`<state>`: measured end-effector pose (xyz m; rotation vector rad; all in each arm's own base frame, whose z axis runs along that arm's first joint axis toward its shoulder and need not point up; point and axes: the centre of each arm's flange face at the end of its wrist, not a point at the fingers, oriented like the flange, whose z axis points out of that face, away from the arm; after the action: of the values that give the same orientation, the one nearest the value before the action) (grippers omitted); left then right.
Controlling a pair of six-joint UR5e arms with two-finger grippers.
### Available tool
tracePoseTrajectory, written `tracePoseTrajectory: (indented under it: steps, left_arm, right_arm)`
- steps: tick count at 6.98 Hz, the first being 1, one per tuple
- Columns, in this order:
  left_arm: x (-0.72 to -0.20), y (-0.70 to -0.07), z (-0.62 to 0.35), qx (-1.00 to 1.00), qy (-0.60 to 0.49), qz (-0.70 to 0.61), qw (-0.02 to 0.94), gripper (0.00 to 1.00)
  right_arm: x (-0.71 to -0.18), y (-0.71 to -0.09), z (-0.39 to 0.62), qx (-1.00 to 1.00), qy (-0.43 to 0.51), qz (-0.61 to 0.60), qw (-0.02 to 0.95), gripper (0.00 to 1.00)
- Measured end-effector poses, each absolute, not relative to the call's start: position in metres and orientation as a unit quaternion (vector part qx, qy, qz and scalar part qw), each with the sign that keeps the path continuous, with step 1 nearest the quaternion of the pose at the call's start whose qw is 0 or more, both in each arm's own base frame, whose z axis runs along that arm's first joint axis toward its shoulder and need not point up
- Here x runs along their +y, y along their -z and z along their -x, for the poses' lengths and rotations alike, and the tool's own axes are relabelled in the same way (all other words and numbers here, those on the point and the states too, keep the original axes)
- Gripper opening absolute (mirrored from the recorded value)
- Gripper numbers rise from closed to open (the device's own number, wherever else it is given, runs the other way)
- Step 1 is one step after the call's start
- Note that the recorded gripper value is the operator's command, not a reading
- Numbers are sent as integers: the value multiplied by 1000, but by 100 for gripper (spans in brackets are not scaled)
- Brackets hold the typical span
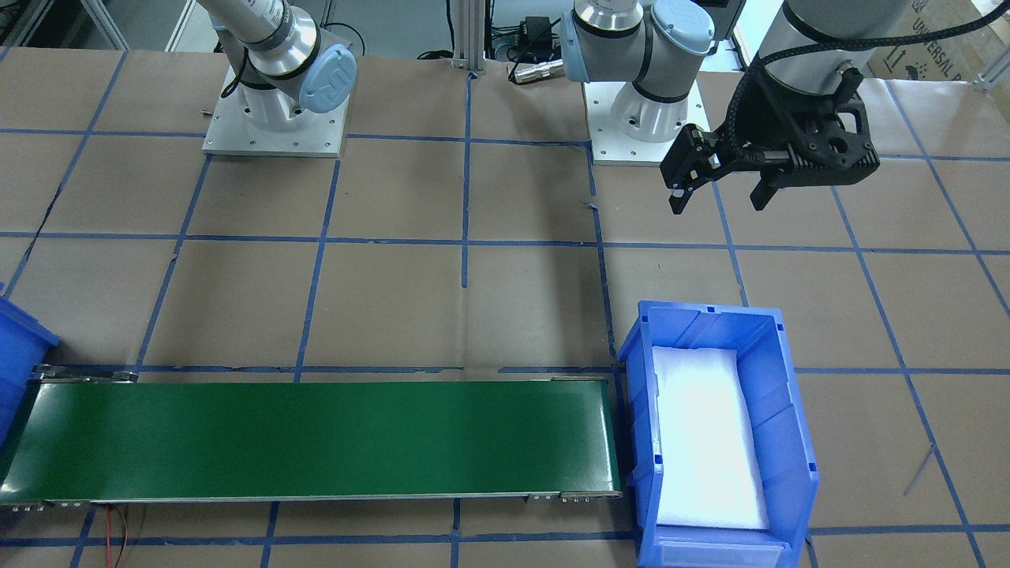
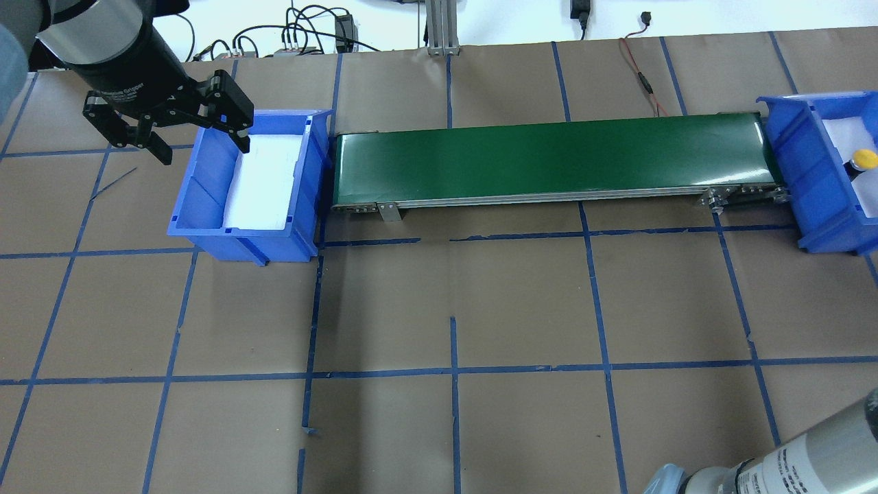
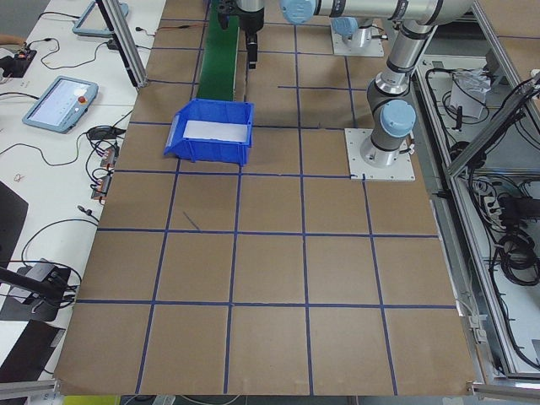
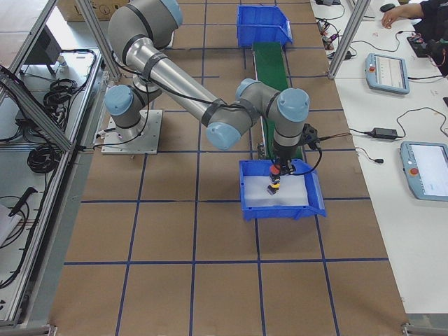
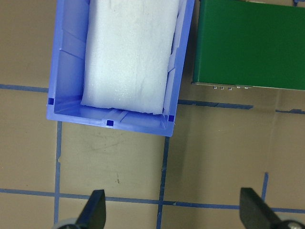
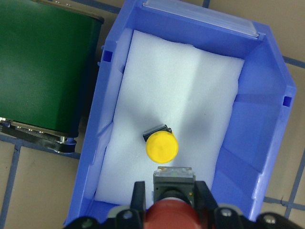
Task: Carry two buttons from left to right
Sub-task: 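Lift the red button and carry it over the far blue bin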
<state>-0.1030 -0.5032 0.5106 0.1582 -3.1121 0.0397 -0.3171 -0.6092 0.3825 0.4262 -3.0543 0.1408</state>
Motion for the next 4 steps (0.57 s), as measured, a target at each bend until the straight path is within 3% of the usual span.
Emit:
tracePoseTrajectory:
  steps: [4]
  left_arm:
    - [-503, -511, 103, -999, -13, -51, 13, 100]
  right_arm:
    - [-623, -380, 323, -987, -75, -141, 24, 12]
